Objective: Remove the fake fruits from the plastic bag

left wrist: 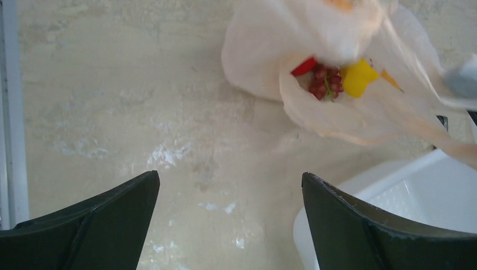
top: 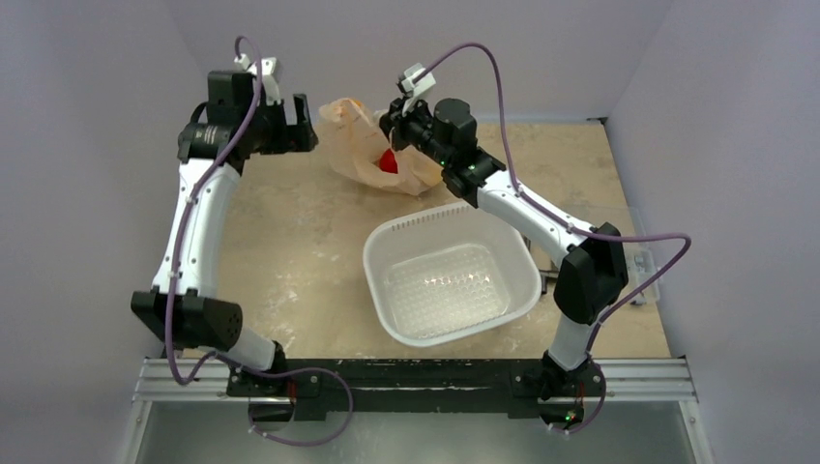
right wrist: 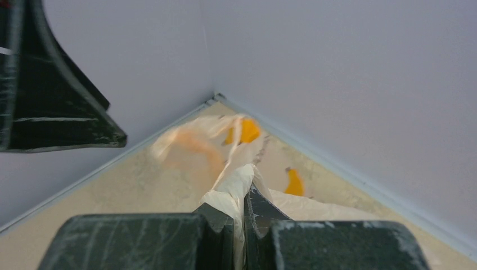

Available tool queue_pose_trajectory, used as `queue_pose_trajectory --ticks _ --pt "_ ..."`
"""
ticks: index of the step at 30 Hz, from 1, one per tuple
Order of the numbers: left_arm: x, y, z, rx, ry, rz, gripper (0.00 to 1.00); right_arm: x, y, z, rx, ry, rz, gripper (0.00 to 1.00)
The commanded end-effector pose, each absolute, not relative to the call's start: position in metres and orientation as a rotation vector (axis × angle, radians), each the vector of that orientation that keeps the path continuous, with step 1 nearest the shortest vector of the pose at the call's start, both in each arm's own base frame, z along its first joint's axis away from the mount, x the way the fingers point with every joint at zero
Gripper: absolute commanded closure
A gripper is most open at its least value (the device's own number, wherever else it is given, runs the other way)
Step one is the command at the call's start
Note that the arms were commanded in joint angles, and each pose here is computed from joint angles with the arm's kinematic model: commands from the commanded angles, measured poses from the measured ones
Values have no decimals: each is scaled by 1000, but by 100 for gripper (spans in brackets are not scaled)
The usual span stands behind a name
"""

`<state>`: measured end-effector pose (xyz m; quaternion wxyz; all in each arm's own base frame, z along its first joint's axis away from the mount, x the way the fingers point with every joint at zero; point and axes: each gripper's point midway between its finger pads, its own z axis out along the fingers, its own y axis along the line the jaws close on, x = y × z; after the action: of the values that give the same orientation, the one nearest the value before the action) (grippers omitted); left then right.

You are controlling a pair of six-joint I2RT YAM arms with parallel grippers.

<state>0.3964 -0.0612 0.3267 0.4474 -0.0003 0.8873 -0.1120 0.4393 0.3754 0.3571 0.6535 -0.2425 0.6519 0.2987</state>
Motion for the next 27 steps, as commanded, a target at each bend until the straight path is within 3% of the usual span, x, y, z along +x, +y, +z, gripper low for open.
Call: queue_pose_trajectory --ticks 1,5,11,18,22,27 --pt "349 -85 330 -34 2114 -395 0 428 381 374 -527 1440 740 100" --pt "361 -108 316 -6 2053 -289 0 423 376 372 -521 1452 731 100" --pt "423 -111 334 -187 1917 -265 0 418 370 364 -519 1468 729 100" --pt "476 -131 361 -339 1821 -387 0 414 364 367 -505 1461 721 100" --pt "489 -166 364 -263 1821 -551 0 413 365 367 -514 1466 722 100" --pt "490 -168 361 -250 1751 -509 0 409 361 372 -511 1454 721 100"
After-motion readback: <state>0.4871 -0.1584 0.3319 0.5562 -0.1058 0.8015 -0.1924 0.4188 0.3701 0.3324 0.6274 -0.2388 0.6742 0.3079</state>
